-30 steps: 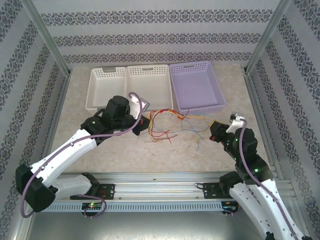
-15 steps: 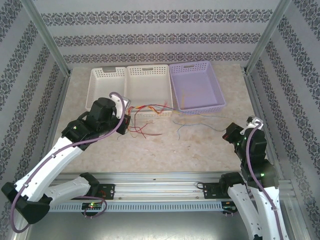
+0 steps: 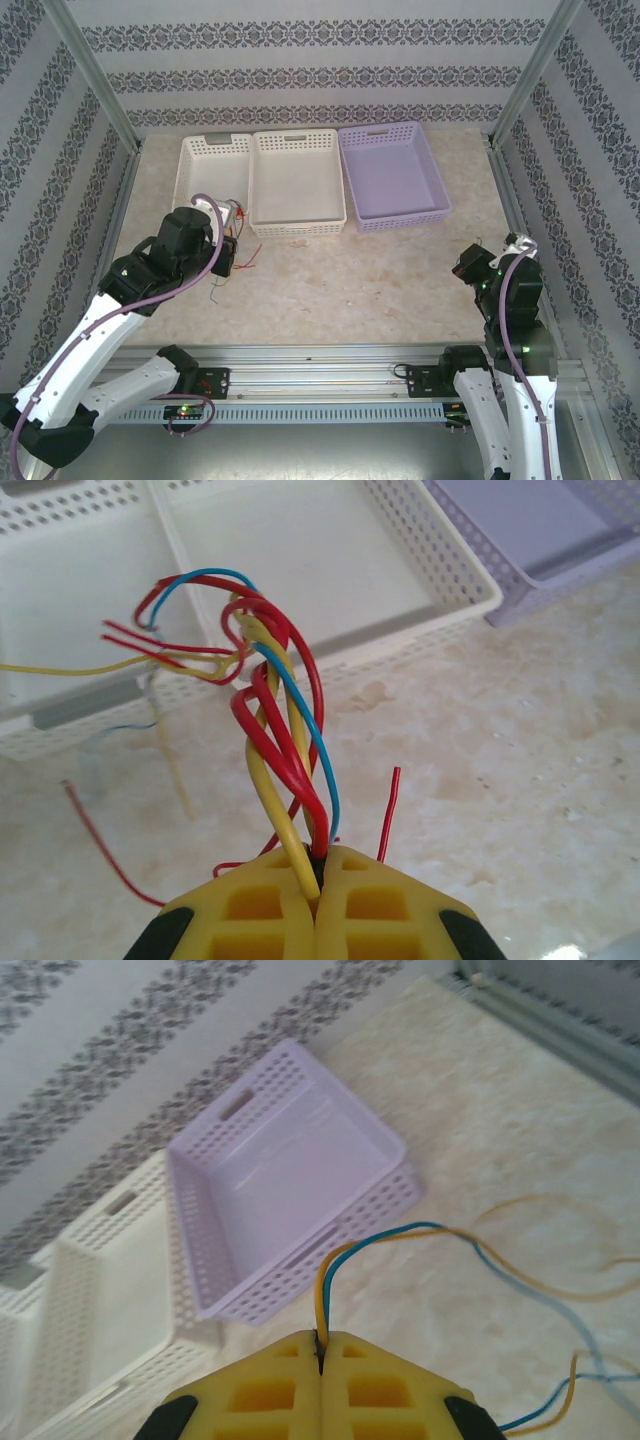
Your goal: Untangle the cables
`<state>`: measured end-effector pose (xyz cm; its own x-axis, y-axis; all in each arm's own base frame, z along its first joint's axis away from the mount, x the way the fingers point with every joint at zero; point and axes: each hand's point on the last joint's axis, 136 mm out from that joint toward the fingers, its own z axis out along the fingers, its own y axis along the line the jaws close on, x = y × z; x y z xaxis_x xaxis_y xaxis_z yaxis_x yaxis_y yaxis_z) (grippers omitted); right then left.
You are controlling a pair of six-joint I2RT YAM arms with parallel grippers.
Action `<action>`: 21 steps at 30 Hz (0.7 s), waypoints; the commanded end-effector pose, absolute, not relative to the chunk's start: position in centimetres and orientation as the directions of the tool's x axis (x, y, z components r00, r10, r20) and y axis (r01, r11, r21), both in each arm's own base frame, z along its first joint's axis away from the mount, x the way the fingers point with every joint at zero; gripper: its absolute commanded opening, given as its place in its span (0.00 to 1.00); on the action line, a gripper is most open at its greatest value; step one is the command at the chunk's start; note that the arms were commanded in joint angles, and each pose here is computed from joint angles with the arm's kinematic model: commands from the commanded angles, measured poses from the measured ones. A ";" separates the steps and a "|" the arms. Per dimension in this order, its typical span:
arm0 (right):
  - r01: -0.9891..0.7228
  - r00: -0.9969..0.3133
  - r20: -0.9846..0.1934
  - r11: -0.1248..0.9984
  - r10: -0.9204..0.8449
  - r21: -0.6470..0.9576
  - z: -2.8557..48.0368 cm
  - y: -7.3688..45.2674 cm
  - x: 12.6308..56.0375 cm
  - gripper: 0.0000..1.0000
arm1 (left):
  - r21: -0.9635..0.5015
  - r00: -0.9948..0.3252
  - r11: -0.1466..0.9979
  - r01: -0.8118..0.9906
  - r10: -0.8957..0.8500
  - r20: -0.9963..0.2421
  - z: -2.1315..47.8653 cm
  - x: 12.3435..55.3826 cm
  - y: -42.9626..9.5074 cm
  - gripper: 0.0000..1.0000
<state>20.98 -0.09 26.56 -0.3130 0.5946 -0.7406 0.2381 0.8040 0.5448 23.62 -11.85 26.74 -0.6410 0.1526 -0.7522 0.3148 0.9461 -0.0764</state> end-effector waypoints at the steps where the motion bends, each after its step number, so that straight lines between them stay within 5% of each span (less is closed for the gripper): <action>1: 0.064 -0.308 -0.731 0.780 0.609 0.623 29.8 2.5 21.5 0.00 | -0.201 -0.652 0.915 0.350 0.084 -0.754 26.9 24.0 -14.1 0.00; 11: -0.209 -0.349 -0.725 0.705 0.593 0.677 33.8 6.6 21.2 0.00 | -0.391 -0.703 0.812 0.433 0.033 -0.710 24.8 25.1 -20.2 0.00; 21: -0.386 -0.437 -0.690 0.572 0.577 0.723 36.6 10.0 20.8 0.00 | -0.431 -0.738 0.791 0.435 0.039 -0.674 20.4 25.7 -24.8 0.00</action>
<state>21.53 8.65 33.90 -0.4337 0.5924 -0.6789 -0.2763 0.6297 0.7260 24.72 -23.02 19.59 -0.7615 0.1044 -0.6397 0.4327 0.8167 -0.3818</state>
